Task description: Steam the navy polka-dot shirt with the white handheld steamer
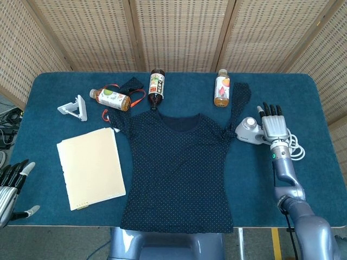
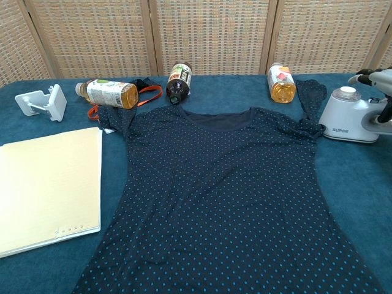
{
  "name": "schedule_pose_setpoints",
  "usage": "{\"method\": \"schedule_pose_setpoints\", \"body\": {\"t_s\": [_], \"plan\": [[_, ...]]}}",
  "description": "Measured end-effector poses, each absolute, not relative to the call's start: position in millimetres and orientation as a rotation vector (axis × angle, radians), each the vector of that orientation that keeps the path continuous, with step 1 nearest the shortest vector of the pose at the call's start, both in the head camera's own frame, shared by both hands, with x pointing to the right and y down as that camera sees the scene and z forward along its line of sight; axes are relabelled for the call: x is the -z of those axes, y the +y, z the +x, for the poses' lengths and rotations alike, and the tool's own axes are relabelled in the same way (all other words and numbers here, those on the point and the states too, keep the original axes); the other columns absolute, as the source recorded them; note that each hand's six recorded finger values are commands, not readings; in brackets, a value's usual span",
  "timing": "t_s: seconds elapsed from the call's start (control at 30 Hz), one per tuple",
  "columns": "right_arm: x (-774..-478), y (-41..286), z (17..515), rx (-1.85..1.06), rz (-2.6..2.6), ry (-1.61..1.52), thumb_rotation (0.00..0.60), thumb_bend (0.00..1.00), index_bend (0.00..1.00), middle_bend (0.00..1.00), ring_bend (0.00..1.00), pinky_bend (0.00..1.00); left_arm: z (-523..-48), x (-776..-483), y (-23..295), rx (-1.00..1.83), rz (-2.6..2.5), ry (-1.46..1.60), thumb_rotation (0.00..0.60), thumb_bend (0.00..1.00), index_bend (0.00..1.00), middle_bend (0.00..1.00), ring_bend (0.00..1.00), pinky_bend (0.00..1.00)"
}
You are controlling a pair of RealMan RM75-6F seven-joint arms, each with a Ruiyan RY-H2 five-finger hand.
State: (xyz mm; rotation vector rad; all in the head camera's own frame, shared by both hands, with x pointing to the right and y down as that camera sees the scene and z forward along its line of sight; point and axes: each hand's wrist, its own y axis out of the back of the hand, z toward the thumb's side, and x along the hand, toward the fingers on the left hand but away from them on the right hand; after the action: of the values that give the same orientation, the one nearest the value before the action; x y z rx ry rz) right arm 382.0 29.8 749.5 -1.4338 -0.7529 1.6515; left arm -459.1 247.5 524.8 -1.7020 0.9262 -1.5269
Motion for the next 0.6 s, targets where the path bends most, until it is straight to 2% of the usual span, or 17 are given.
{"method": "schedule_pose_setpoints", "body": {"t_s": [0.27, 0.6], "plan": [[-737.8, 43.7, 367.1, -1.581, -1.509, -0.741, 0.600, 0.00, 0.00, 0.00, 0.00, 0.00, -456.1, -517.8, 249.6, 1.492, -1.716, 0.925, 0.600, 0.00, 0.00, 0.00, 0.00, 0.00], [-693.0, 69.3, 364.6, -1.564, -1.496, -0.707, 0.600, 0.00, 0.00, 0.00, 0.00, 0.00, -452.5, -501.6, 257.3, 1.420, -1.733, 0.940, 0.600, 0.00, 0.00, 0.00, 0.00, 0.00]]}}
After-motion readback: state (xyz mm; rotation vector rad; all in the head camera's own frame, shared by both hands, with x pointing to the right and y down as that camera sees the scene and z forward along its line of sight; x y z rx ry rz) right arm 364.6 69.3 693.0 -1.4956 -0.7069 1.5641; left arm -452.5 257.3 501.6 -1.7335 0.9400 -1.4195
